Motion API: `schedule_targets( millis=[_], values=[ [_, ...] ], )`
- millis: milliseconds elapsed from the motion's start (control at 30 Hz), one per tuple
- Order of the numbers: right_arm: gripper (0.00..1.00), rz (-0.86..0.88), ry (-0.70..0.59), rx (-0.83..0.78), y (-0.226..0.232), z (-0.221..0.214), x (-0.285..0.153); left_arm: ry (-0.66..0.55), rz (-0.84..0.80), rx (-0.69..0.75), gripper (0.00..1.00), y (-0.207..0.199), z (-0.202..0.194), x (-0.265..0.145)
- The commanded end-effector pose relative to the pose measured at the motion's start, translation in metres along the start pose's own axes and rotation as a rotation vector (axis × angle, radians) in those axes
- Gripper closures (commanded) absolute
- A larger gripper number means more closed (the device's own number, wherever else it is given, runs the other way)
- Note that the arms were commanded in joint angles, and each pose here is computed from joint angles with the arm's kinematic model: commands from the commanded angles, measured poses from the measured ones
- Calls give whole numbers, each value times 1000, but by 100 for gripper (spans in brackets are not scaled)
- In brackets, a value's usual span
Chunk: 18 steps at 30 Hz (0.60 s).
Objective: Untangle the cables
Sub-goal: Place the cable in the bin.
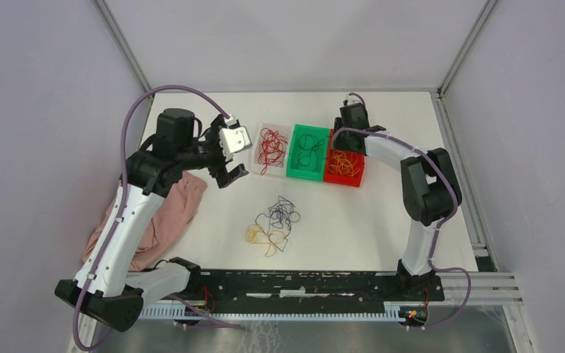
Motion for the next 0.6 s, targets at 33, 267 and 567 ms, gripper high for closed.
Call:
schedule_targets(
  millis=[33, 267, 567],
  values=[
    [56, 51, -133, 5, 1, 42, -33, -65, 26, 31, 1, 2, 17, -11],
    [56, 67, -147, -2, -3, 54, -49, -73, 23, 33, 1, 2, 19, -12],
    [55, 98, -142, 4, -10, 57, -62, -75, 26, 34, 1, 2, 20, -13]
  ],
)
Point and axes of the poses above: each gripper's point midway between its finger pads, its own x axis out along the fingers, its own y axis along the line the jaws close on, z = x × y, the point moved 9 cm from there along -x, back along the fingers, and after that the axes turned 13 degrees about -x, right-handed, at the moved point
